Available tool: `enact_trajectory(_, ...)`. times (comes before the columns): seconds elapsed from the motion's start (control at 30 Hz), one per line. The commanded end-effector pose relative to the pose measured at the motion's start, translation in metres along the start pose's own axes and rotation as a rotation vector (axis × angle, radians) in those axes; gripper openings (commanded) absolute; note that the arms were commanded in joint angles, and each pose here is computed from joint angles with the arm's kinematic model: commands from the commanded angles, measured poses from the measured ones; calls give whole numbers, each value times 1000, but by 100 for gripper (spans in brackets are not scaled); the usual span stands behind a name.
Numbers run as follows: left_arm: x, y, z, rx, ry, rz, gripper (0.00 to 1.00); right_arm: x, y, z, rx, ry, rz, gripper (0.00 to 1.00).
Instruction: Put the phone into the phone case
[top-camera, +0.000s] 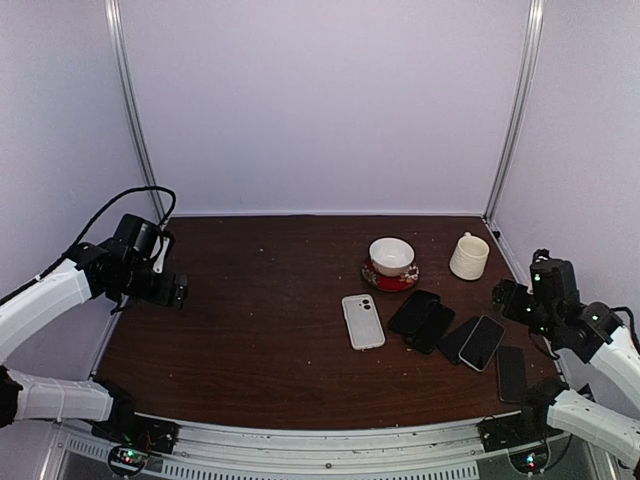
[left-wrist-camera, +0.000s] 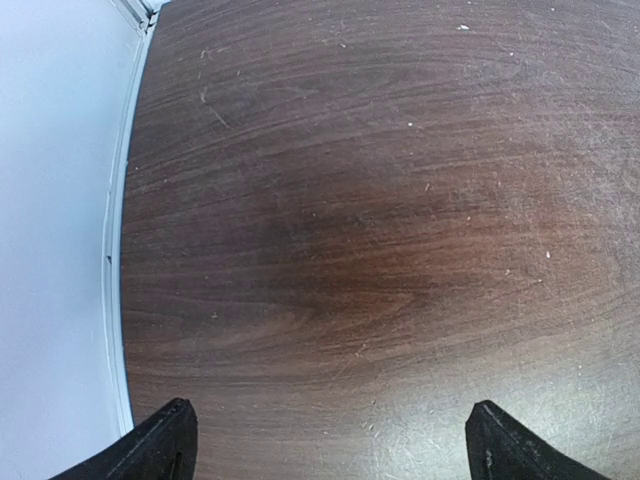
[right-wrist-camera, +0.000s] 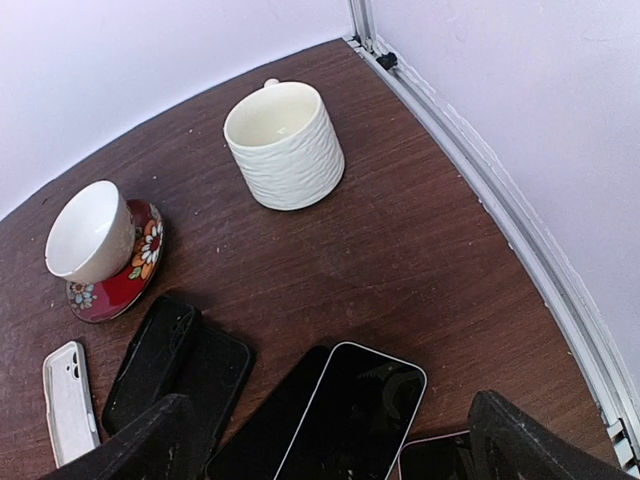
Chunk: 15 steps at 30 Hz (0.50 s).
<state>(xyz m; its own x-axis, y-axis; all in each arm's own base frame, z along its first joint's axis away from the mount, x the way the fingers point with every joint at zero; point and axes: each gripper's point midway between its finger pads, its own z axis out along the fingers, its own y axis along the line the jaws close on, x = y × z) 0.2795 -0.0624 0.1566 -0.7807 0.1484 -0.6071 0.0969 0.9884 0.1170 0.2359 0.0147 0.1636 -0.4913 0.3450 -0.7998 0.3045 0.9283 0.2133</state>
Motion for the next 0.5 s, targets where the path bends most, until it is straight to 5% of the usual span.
enact_trajectory(0.0, -14, -2, -5, 20, -47, -22, 98, -13, -6, -2, 32, -63, 89, 100)
enact_trajectory(0.23, -37, -19, -14, 124, -106, -56, 98, -36, 44, -14, -211, -72, 62, 100)
enact_trajectory(0.47, -45, -19, -12, 119, -124, -52, 98, 19, -1, 12, 260, 360, -12, 93)
